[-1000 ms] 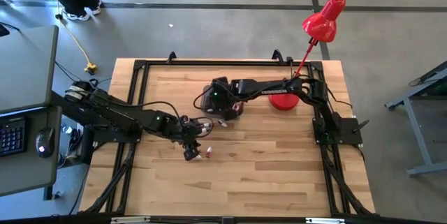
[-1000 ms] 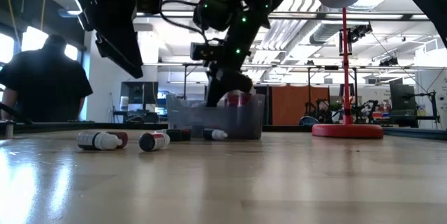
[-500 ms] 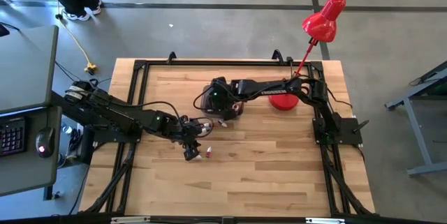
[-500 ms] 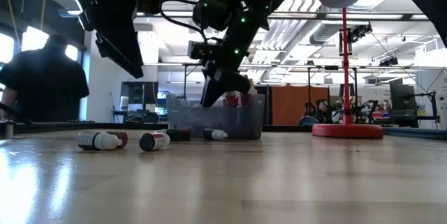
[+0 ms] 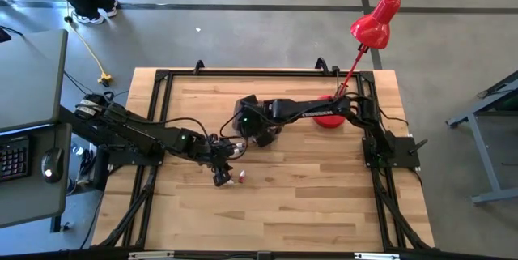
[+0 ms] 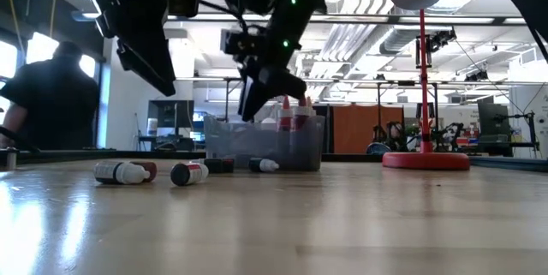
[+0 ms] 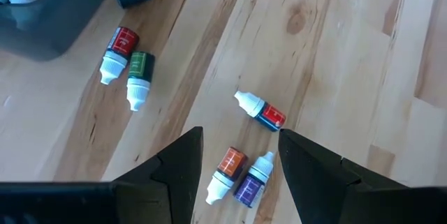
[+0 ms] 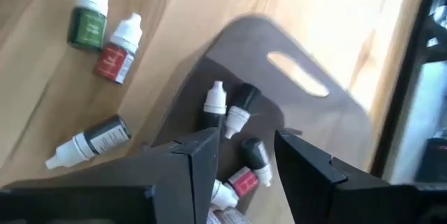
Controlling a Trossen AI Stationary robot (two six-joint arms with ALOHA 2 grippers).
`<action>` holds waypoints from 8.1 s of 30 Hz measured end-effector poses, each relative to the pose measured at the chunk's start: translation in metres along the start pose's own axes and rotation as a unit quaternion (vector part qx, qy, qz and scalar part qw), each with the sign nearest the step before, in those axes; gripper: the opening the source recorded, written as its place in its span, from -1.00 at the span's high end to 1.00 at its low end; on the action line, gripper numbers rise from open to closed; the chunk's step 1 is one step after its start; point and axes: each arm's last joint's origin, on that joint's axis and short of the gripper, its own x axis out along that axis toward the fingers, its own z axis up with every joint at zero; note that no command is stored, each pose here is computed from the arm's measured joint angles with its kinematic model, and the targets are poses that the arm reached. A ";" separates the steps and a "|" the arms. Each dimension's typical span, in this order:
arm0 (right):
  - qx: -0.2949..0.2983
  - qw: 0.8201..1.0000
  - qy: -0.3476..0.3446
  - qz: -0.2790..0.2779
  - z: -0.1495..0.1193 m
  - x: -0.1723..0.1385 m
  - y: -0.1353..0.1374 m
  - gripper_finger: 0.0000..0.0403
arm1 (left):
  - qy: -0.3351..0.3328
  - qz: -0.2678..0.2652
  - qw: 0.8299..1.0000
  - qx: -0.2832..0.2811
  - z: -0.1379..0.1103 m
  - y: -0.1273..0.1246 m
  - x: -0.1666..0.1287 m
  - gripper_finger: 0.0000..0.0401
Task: Pick & Place food coloring
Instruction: Put the small red food coloring bottle into the black bin, then put the small purple food coloring bottle into the black bin
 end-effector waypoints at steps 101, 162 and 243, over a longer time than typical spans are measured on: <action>-0.098 0.990 0.005 0.099 0.060 0.026 0.089 0.59 | -0.041 0.074 0.996 -0.028 -0.054 -0.027 -0.047 0.07; 0.249 0.966 0.064 -0.030 0.010 0.026 -0.060 0.55 | -0.041 0.070 0.996 -0.040 -0.054 -0.027 -0.047 0.07; 0.199 0.970 0.141 -0.002 0.016 0.033 0.106 0.26 | -0.081 0.035 0.993 -0.072 -0.047 -0.040 -0.038 0.07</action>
